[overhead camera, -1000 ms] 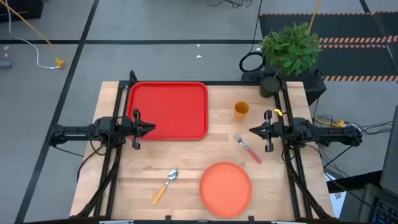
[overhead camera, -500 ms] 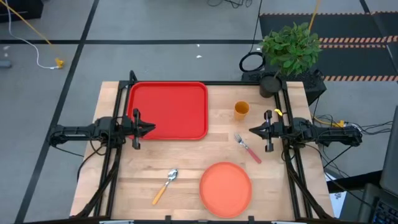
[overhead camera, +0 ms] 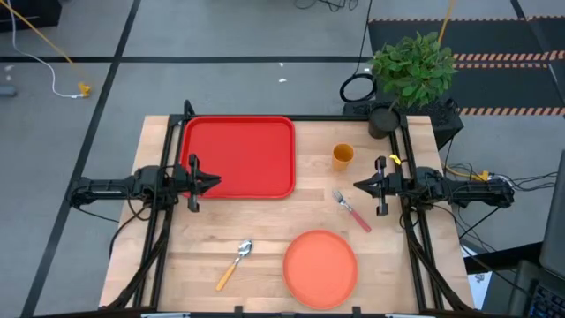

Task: Pick and place plate/cup/fork/spoon on tray

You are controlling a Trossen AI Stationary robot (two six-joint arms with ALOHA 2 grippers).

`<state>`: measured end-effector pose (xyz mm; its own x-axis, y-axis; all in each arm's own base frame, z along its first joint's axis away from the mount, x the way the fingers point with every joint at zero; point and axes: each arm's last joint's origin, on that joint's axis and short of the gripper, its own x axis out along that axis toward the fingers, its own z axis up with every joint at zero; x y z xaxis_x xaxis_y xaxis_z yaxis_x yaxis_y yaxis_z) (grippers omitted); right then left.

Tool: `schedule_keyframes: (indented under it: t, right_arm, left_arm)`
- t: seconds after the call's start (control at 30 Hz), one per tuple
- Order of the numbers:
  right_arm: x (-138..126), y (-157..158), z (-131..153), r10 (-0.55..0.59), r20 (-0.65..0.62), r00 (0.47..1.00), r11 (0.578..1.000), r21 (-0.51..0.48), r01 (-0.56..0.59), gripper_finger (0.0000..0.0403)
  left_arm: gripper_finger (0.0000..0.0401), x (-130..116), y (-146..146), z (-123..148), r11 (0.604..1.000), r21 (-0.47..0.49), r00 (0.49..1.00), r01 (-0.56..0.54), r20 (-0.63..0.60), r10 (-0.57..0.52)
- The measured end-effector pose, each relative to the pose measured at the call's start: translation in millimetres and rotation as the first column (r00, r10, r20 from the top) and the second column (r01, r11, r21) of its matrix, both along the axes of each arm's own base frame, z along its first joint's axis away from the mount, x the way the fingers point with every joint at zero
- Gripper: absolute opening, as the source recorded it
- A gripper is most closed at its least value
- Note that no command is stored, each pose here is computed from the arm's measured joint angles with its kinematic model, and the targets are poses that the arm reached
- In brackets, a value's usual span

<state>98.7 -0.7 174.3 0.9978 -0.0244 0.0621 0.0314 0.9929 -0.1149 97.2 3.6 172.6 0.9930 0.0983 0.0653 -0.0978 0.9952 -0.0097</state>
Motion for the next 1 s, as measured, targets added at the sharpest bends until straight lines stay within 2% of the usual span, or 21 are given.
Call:
schedule_keyframes:
  t: [0.67, 1.0]
  right_arm:
    - [0.0, 0.0, 0.0, 0.0, 0.0, 1.0, 1.0, 0.0, 0.0, 0.0]
    - [0.0, 0.0, 0.0, 0.0, 0.0, 1.0, 1.0, 0.0, 0.0, 0.0]
  left_arm:
    - [0.0047, -0.1, 0.0, 1.3, 1.0, 0.0, 1.0, 0.0, 0.013, 0.0]
    - [0.0047, -0.2, 0.9, 1.2, 0.999, 0.025, 0.999, -0.033, 0.01, 0.033]
